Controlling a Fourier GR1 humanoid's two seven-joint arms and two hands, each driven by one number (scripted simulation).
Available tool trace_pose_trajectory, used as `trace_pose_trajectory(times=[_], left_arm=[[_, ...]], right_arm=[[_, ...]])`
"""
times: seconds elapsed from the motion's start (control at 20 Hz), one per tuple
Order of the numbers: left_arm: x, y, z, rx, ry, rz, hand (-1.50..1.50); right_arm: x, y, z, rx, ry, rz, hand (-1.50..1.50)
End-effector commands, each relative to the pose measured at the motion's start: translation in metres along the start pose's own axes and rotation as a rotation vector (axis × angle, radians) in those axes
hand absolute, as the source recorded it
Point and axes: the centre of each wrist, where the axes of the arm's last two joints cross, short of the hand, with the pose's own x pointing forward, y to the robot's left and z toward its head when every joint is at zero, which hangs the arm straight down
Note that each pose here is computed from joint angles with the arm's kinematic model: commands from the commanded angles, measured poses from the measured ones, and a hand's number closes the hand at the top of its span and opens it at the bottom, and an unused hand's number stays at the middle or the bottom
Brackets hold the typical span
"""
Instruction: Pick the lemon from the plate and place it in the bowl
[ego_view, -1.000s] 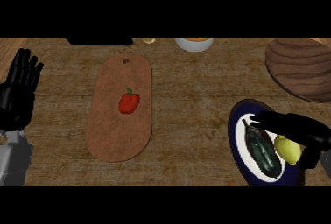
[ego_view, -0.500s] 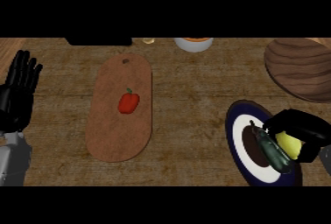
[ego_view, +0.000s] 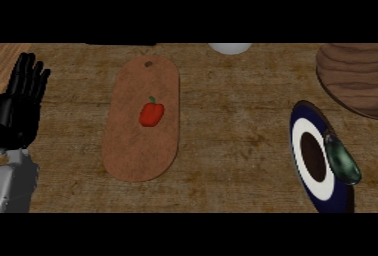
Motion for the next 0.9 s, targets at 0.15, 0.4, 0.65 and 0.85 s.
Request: trace_pose_trajectory(times=[0.15, 0.4, 0.65, 0.85], left_arm=[[0.007, -0.003, -0.004, -0.011, -0.024, 0.016, 0.00], [0.003, -0.010, -0.003, -0.023, -0.020, 0.031, 0.00], [0.000, -0.010, -0.003, -0.039, -0.007, 0.020, 0.00], [0.002, -0.014, -0.007, -0.037, -0.005, 0.019, 0.00]], right_arm=[[-0.035, -0.046, 0.076, -0.120, 0.236, -0.007, 1.50], [-0.042, -0.066, 0.098, -0.274, 0.276, -0.026, 1.50], [-0.043, -0.091, 0.114, -0.396, 0.183, -0.076, 1.50], [-0.042, -0.109, 0.117, -0.512, 0.089, -0.087, 1.50]])
